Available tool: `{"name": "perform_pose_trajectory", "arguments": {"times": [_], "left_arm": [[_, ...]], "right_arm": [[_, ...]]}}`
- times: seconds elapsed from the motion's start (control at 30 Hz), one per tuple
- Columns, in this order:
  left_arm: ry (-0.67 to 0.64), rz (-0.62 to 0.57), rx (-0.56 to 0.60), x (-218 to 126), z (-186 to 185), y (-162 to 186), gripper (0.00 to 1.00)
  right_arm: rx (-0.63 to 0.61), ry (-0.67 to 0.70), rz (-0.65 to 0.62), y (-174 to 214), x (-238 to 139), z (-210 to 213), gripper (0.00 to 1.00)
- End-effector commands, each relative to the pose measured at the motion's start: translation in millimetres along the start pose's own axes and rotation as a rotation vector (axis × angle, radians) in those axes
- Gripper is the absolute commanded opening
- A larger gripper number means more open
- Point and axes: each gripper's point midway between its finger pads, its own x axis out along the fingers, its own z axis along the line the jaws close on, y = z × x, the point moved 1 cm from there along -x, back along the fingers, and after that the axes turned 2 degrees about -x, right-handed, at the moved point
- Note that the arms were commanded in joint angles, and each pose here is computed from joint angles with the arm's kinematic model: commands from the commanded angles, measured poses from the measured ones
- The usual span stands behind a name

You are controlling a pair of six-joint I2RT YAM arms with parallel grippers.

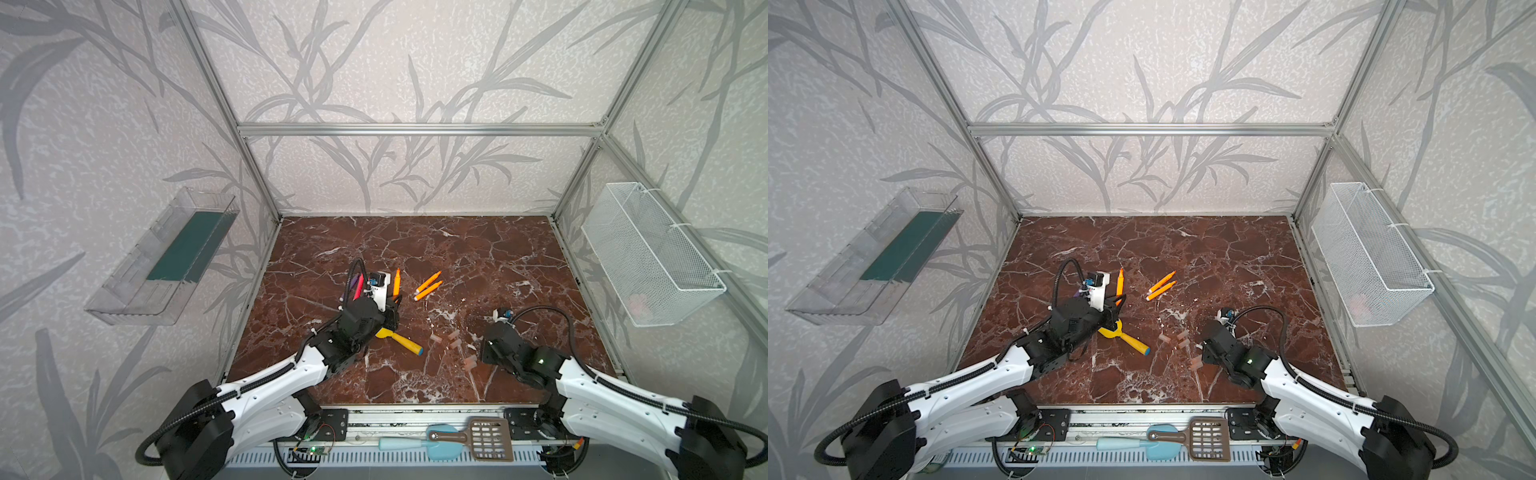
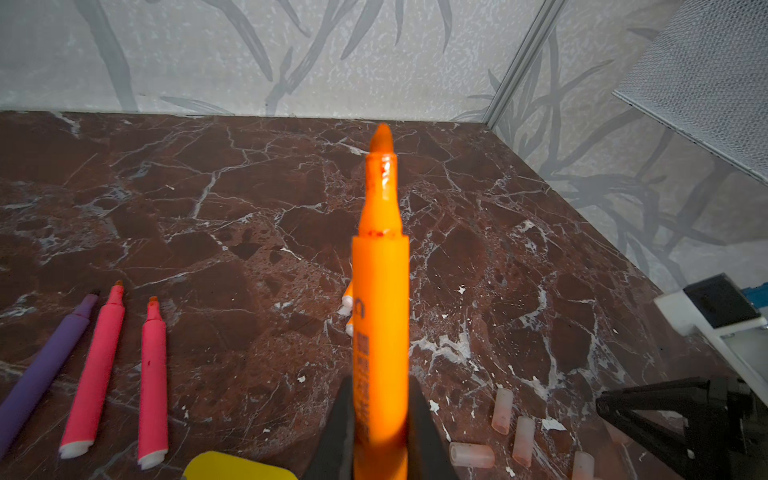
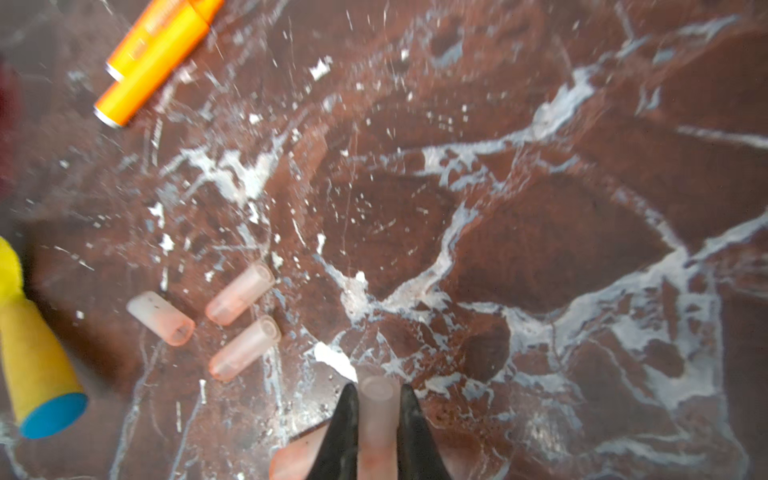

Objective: Insert the pens into the pen caps
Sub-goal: 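Lift the pink cap with the right gripper toward the held highlighter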

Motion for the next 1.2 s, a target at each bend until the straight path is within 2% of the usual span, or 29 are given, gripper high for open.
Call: {"name": "perform_pose_trajectory", "arguments": {"times": [0.0, 0.23, 0.6, 1.17], "left_arm": [[0.074, -0.026, -0.001, -2, -11, -5, 0.00], [0.223, 0.000, 0.022, -5, -36, -3, 0.00], [0.318, 0.014, 0.036, -9, -53, -3, 0.00], [0.359, 0.029, 0.028, -9, -60, -3, 0.00]], "right_arm": [[0.009, -0.059, -0.165, -43, -23, 17, 0.07], [0.066, -0.290, -0.409, -104, -72, 60, 0.01], [0.090, -0.521, -0.538, -157, -100, 125, 0.00], [0.119, -0.615, -0.482, -174, -74, 178, 0.00]]}}
